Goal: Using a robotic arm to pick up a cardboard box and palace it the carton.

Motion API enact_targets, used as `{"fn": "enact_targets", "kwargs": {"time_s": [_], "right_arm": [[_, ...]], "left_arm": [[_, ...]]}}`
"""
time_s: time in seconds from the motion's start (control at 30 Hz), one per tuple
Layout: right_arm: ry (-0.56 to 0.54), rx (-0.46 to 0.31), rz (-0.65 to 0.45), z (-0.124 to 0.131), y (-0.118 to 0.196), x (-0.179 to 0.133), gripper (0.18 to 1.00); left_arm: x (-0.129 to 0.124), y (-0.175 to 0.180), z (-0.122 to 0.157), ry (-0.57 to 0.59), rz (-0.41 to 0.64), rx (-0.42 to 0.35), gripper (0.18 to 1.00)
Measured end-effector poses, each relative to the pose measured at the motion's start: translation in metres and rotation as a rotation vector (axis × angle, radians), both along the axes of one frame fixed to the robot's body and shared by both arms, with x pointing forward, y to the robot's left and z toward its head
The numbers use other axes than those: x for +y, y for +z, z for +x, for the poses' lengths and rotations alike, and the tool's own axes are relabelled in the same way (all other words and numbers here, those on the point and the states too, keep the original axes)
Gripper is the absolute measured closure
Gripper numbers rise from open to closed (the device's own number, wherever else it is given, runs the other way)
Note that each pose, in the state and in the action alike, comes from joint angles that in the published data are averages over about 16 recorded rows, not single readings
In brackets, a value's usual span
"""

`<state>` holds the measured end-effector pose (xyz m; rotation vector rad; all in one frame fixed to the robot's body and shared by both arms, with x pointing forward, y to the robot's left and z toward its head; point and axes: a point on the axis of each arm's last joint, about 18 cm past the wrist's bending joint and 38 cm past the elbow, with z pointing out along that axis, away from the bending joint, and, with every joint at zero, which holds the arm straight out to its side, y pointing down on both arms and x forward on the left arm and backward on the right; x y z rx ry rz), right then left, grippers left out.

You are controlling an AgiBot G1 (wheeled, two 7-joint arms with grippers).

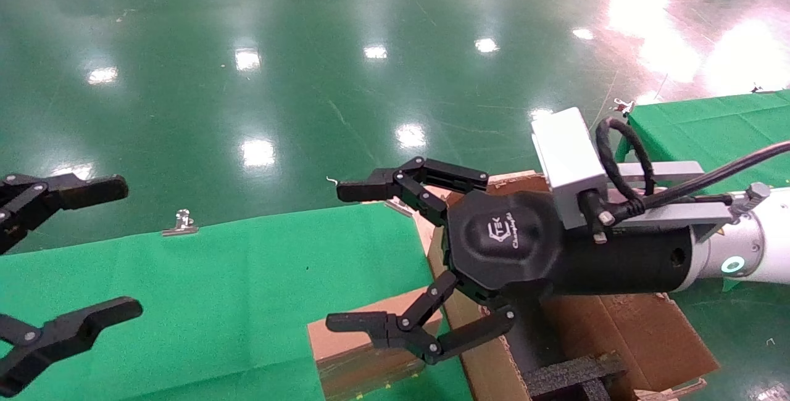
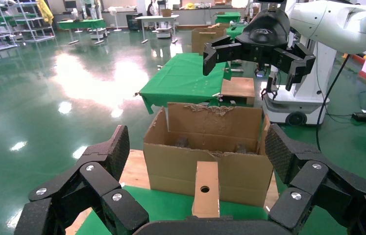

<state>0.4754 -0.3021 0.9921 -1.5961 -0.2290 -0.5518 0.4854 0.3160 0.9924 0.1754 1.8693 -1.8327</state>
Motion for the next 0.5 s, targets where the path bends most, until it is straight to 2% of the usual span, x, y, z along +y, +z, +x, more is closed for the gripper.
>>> {"fn": "enact_targets", "kwargs": {"time_s": [0.5], "right_arm": [[0.000, 0.000, 0.000, 0.0000, 0.0000, 0.0000, 0.178]], "left_arm": [[0.0000, 0.0000, 0.0000, 0.000, 0.000, 0.000, 0.184]]}}
